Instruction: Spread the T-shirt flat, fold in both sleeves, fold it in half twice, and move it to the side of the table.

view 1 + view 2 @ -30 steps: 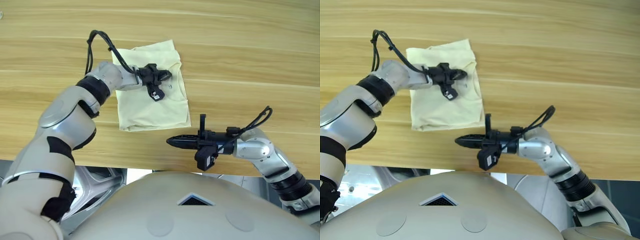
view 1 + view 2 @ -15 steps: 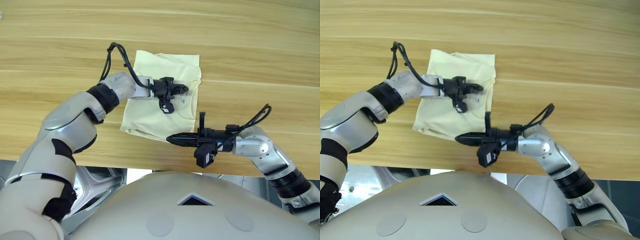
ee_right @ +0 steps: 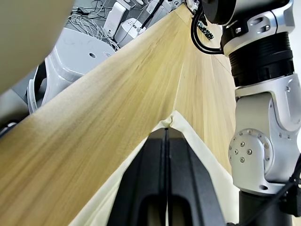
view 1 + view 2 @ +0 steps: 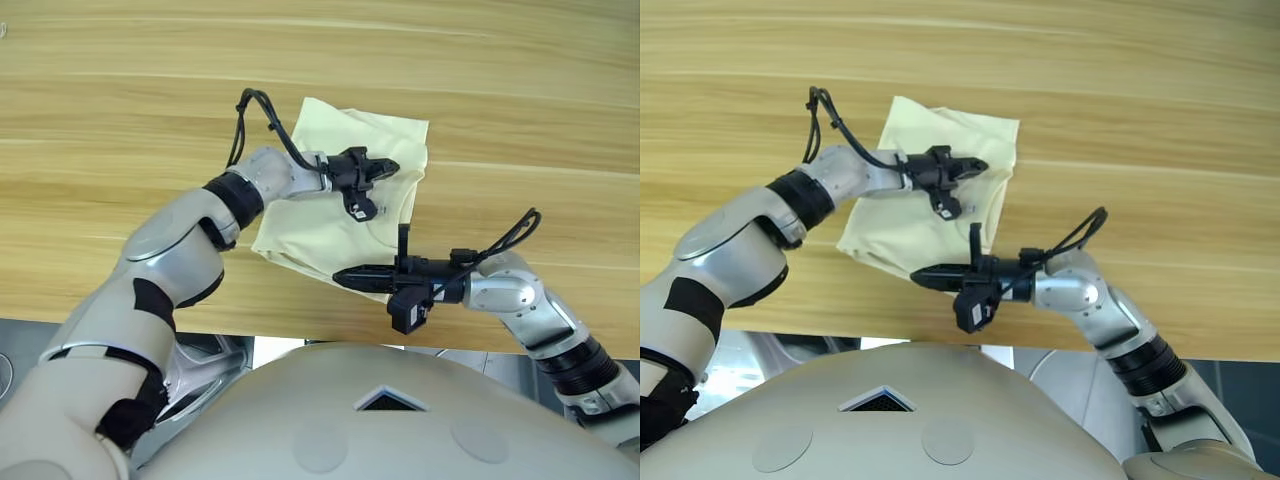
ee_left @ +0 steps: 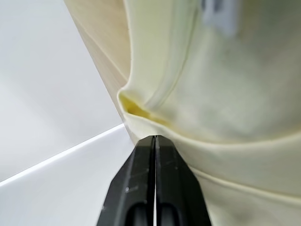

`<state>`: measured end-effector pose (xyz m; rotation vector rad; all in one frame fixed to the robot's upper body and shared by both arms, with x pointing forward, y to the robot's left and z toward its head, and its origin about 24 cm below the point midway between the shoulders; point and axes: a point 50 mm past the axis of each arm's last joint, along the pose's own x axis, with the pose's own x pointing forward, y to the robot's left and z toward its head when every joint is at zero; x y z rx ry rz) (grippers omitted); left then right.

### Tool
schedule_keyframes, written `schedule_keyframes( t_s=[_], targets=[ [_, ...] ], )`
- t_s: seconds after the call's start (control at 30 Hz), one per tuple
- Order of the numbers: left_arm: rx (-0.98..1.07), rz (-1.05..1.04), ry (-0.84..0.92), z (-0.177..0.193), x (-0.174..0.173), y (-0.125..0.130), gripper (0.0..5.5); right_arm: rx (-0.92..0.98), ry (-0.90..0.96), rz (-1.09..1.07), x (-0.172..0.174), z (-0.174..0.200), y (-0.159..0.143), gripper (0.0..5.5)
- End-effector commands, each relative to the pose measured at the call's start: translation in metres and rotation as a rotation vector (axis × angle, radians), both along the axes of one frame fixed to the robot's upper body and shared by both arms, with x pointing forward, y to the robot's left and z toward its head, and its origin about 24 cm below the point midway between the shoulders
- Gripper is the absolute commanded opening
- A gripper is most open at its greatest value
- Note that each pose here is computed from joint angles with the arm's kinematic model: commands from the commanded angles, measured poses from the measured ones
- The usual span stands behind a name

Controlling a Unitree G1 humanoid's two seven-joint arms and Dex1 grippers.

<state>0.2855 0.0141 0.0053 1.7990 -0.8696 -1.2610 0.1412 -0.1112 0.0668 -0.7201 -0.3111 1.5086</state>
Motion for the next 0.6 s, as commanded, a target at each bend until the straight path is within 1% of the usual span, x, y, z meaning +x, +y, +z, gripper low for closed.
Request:
schedule_keyframes(
  t_s=[0.03, 0.13, 0.2, 0.27, 0.37, 0.47, 0.6],
  targets=[
    [0.094, 0.023, 0.153, -0.044, -0.03, 0.006, 0.03, -0.007, 0.0, 0.003, 0.0, -0.001, 0.0, 0.0],
    [0.092, 0.029, 0.168, -0.047, -0.033, 0.005, 0.03, -0.007, 0.002, 0.0, 0.0, -0.001, 0.0, 0.0],
    [0.089, 0.031, 0.185, -0.048, -0.035, 0.008, 0.03, -0.006, 0.003, -0.002, 0.0, -0.002, 0.001, 0.0],
    [0.044, 0.046, 0.2, -0.041, -0.032, 0.015, 0.03, -0.005, 0.005, -0.004, 0.0, -0.003, 0.001, 0.0],
    [-0.089, 0.102, 0.223, -0.014, -0.024, 0.033, 0.03, -0.006, 0.007, -0.007, 0.0, -0.003, 0.001, 0.0],
    [-0.187, 0.139, 0.24, 0.012, -0.023, 0.047, 0.03, -0.016, 0.007, -0.015, 0.001, -0.005, 0.0, 0.0],
    [-0.308, 0.192, 0.23, 0.047, -0.021, 0.064, 0.03, -0.088, 0.007, -0.051, 0.005, -0.017, -0.003, 0.0]
  ],
)
